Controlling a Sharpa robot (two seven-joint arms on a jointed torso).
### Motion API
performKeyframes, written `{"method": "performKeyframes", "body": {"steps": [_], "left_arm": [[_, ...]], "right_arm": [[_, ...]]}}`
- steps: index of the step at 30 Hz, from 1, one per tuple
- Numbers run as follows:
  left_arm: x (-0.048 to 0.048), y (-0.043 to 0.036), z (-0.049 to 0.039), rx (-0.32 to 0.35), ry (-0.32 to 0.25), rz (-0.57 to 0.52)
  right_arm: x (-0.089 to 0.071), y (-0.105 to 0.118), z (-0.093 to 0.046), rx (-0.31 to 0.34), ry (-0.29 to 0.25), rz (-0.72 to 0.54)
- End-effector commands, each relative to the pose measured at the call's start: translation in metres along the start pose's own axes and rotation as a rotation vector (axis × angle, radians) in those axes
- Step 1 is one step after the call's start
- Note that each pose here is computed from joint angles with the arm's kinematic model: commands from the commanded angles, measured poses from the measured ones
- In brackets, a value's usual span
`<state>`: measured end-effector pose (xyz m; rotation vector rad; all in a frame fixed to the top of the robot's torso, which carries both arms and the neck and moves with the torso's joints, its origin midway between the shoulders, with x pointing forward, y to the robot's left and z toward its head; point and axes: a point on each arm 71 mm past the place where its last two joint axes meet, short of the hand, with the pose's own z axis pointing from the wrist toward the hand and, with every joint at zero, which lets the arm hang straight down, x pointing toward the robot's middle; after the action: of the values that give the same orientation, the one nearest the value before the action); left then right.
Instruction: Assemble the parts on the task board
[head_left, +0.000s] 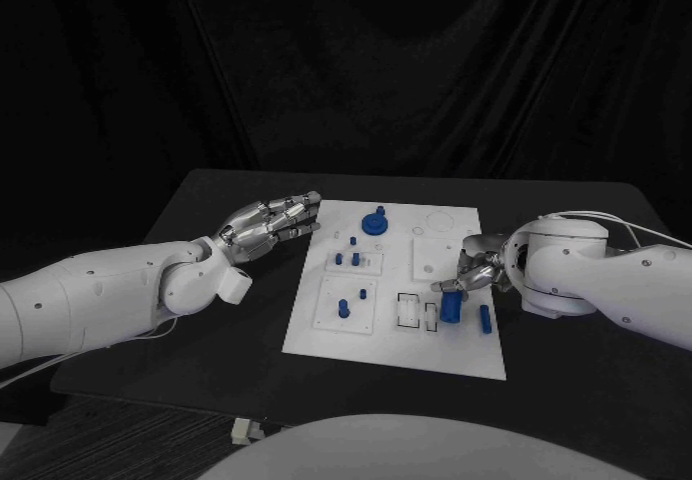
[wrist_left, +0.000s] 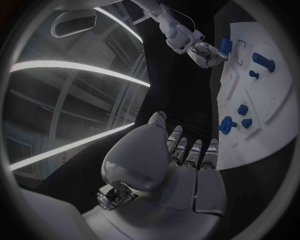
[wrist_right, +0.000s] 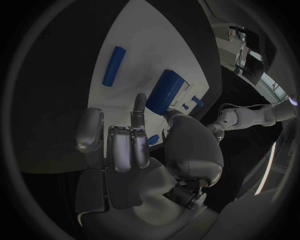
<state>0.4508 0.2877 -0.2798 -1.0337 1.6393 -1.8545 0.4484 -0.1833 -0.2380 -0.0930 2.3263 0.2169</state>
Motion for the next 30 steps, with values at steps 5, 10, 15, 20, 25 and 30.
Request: {"method": "performKeyframes", "body": {"steps": [5,10,15,20,25,30], "left_arm": [[0.0025,0.0006,0.0014,0.006,0.016,-0.013],[0.0031,0.0009,0.0019,0.005,0.019,-0.015],[0.0035,0.0012,0.0022,0.003,0.021,-0.016],[0.0036,0.0014,0.0023,0.002,0.023,-0.017],[0.0039,0.0016,0.0024,0.001,0.025,-0.018],[0.0041,0.0018,0.0027,0.0,0.027,-0.02]], "right_arm": [[-0.004,0.015,0.004,-0.019,0.012,0.055],[-0.003,0.025,0.009,-0.03,0.026,0.048],[0.001,0.034,0.015,-0.04,0.044,0.038],[0.005,0.041,0.02,-0.046,0.059,0.031],[0.01,0.046,0.024,-0.05,0.072,0.026],[0.013,0.049,0.026,-0.053,0.078,0.024]]}}
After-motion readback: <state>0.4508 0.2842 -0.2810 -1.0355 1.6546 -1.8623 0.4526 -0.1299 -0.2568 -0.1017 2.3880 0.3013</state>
